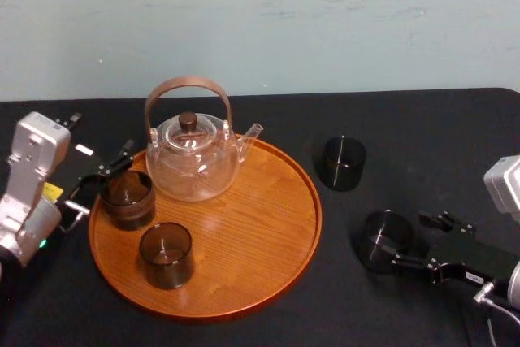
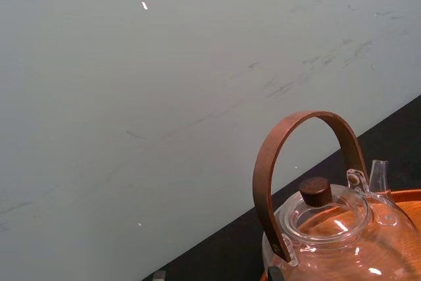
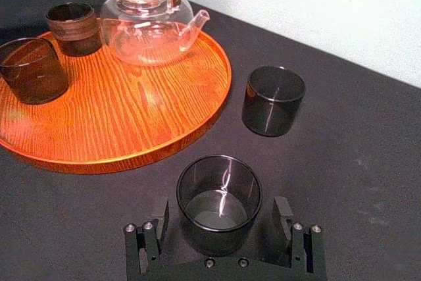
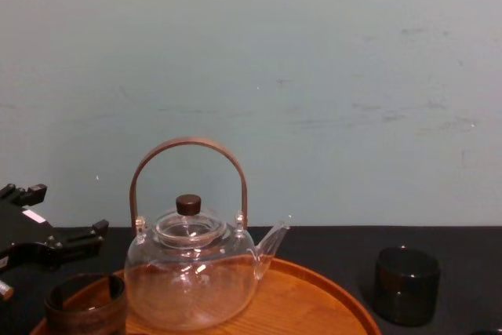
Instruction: Pick up the glass from the table and place it on the tray.
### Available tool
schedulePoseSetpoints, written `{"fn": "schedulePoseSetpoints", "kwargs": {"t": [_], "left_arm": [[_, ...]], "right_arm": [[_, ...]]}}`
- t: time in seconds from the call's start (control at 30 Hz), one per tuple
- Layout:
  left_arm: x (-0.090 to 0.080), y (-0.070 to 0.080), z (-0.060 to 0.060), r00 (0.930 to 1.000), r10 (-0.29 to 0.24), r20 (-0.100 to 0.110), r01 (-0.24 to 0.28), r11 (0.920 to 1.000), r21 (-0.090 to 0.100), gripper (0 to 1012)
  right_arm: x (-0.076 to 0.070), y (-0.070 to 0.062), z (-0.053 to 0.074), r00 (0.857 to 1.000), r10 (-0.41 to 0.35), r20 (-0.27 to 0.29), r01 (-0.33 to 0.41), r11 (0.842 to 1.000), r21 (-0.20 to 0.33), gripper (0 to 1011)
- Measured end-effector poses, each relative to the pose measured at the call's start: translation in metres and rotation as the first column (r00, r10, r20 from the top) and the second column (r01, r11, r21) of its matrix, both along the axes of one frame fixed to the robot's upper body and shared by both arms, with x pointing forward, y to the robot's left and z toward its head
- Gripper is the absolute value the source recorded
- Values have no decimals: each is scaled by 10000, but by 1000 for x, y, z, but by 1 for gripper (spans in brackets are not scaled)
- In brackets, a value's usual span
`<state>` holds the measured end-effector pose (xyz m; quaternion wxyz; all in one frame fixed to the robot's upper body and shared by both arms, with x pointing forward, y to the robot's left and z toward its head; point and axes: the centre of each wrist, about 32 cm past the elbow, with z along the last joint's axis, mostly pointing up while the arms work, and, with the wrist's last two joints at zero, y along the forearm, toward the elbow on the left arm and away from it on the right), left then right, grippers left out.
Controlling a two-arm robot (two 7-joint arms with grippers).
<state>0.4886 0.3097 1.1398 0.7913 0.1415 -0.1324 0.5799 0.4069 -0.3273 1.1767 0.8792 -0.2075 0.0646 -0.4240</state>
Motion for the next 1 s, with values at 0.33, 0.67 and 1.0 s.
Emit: {"fn": "schedulePoseSetpoints", "kwargs": {"t": [0.33,0.67,1.0], "left_arm": [[0,0,0,10000,0,0,0,10000,0,1001],[0,0,0,10000,0,0,0,10000,0,1001],[0,0,0,10000,0,0,0,10000,0,1001]], "right_arm": [[5,3,3,9988,-113,-483,110,9999,-51,1002],[12,4,5,9972,-77,-738,61,9997,-216,1002],[24,6,4,9971,-164,-747,147,9996,-227,1002]]}}
